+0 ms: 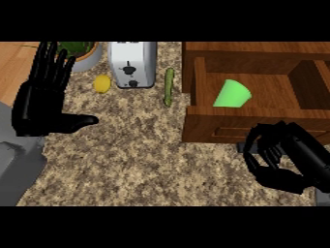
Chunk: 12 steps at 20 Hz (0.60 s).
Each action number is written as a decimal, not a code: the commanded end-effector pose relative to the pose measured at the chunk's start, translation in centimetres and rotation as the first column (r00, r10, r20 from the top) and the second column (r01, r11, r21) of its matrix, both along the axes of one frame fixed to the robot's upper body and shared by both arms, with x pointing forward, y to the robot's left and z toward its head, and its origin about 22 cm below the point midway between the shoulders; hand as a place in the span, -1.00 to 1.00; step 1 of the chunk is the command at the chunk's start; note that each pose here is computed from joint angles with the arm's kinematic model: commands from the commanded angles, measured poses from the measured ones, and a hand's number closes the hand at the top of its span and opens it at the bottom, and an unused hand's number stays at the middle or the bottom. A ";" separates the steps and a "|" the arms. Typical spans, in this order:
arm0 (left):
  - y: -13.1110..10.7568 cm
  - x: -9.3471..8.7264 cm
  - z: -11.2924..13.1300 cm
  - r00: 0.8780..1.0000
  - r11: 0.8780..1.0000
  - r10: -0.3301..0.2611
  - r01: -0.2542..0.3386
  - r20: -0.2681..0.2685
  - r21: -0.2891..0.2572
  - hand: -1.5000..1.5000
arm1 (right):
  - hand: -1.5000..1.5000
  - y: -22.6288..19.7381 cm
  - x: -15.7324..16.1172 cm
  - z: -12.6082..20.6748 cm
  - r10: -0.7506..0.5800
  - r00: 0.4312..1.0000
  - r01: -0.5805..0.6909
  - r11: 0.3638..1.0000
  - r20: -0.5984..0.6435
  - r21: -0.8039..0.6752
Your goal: Pick up the cup, place it into the drawer and close the drawer
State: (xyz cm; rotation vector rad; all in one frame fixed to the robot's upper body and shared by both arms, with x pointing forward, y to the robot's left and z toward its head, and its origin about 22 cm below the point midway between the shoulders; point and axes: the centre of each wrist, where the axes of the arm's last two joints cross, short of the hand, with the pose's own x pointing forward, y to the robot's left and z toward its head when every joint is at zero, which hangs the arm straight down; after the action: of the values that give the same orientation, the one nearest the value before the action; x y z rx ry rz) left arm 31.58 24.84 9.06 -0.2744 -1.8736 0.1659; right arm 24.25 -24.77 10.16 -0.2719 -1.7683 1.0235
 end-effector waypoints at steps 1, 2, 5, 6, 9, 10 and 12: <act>3.1 -1.8 -0.5 1.000 1.000 0.008 -0.008 0.009 0.006 -1.00 | 1.00 0.8 1.4 -3.0 0.012 1.000 -0.008 0.987 0.026 -0.161; 3.2 -2.2 -1.6 1.000 1.000 0.022 -0.022 0.002 0.006 -1.00 | 1.00 1.4 1.6 -2.6 0.003 0.999 0.002 0.985 0.032 -0.172; 5.1 -3.1 -0.4 1.000 1.000 0.026 -0.026 0.000 0.013 -1.00 | 1.00 3.0 4.2 -5.2 -0.006 0.999 0.011 0.985 0.031 -0.173; 4.6 -3.7 -1.8 1.000 1.000 0.024 -0.024 0.007 0.015 -1.00 | -1.00 2.2 4.3 -6.7 -0.003 1.000 0.007 0.983 0.017 -0.182; 9.1 -3.5 -2.8 1.000 1.000 0.022 -0.022 0.016 0.007 -1.00 | -1.00 3.1 5.0 -7.5 -0.026 1.000 0.023 0.971 -0.010 -0.238; 8.6 -3.0 -1.9 0.999 1.000 0.030 -0.030 0.015 0.003 -1.00 | -1.00 2.1 4.9 -9.4 -0.009 1.000 0.005 0.965 -0.017 -0.262; 6.9 -3.9 -2.6 0.999 0.999 0.046 -0.046 0.010 0.006 -1.00 | -1.00 3.0 6.1 -9.5 -0.019 1.000 0.012 0.956 -0.020 -0.293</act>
State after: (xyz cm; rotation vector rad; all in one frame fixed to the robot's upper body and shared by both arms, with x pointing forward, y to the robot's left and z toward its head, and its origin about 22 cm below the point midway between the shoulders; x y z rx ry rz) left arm 28.03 31.45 6.86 -0.2445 -1.8858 0.1799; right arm 29.12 -22.35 2.57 -0.4288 -1.6304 1.2156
